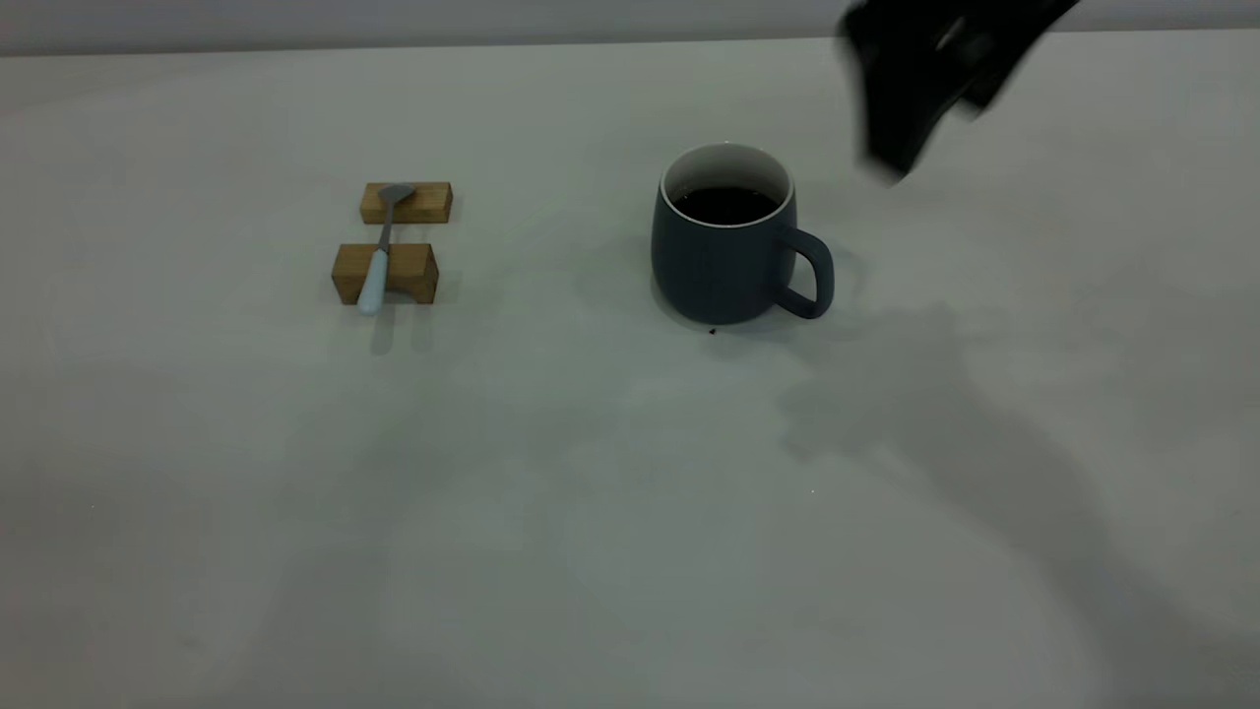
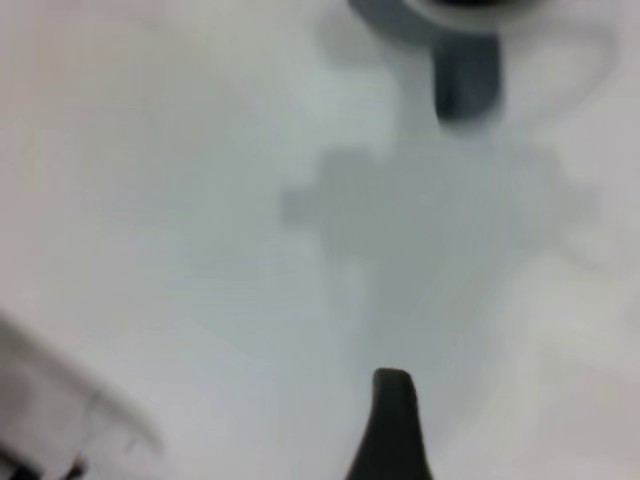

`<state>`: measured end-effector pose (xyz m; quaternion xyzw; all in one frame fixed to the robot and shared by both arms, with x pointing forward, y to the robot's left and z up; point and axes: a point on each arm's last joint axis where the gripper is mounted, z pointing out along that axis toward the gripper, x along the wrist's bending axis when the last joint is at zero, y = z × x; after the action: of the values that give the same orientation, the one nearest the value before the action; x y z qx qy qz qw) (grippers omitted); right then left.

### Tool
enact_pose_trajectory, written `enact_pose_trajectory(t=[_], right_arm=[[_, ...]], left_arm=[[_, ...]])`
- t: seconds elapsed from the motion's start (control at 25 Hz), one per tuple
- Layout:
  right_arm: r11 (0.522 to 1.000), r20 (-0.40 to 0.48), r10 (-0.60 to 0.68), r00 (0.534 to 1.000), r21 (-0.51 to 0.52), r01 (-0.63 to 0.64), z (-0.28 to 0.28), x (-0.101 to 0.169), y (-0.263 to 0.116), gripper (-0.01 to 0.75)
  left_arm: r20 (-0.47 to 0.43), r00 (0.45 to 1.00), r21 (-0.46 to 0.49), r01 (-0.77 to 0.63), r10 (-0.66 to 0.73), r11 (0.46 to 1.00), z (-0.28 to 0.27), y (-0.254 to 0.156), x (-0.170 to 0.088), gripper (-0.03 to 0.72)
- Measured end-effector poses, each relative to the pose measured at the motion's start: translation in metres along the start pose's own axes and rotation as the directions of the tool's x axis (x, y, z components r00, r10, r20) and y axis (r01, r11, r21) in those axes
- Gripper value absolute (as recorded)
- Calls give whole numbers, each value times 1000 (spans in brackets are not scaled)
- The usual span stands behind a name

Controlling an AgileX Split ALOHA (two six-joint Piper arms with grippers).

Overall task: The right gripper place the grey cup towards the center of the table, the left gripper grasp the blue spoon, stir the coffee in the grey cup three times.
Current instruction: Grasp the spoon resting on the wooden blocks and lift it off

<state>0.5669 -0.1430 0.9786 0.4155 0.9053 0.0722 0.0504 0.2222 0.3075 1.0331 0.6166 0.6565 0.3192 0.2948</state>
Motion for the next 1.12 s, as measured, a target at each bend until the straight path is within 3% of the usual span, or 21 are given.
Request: enact_pose_trajectory(t=[0.2, 0.4, 0.6, 0.84, 1.12], right_arm=[[993, 29, 109, 994, 44, -110, -78, 6, -35, 621], [991, 53, 60, 997, -123, -53, -142, 18, -70, 616], [965, 60, 57, 997, -257, -40, -179, 41, -143, 616], [885, 86, 174, 981, -450, -118, -186, 68, -251, 609], [747, 67, 424, 903, -590, -307, -153, 91, -310, 600]], left_arm=[[0, 1000, 0, 0, 0, 1000, 0, 0, 0, 419], [0, 1000, 0, 0, 0, 1000, 0, 0, 0, 419], [0, 1000, 0, 0, 0, 1000, 0, 0, 0, 419], [0, 1000, 0, 1, -1, 1000, 0, 0, 0, 419], [0, 1000, 0, 1, -1, 1000, 0, 0, 0, 419]])
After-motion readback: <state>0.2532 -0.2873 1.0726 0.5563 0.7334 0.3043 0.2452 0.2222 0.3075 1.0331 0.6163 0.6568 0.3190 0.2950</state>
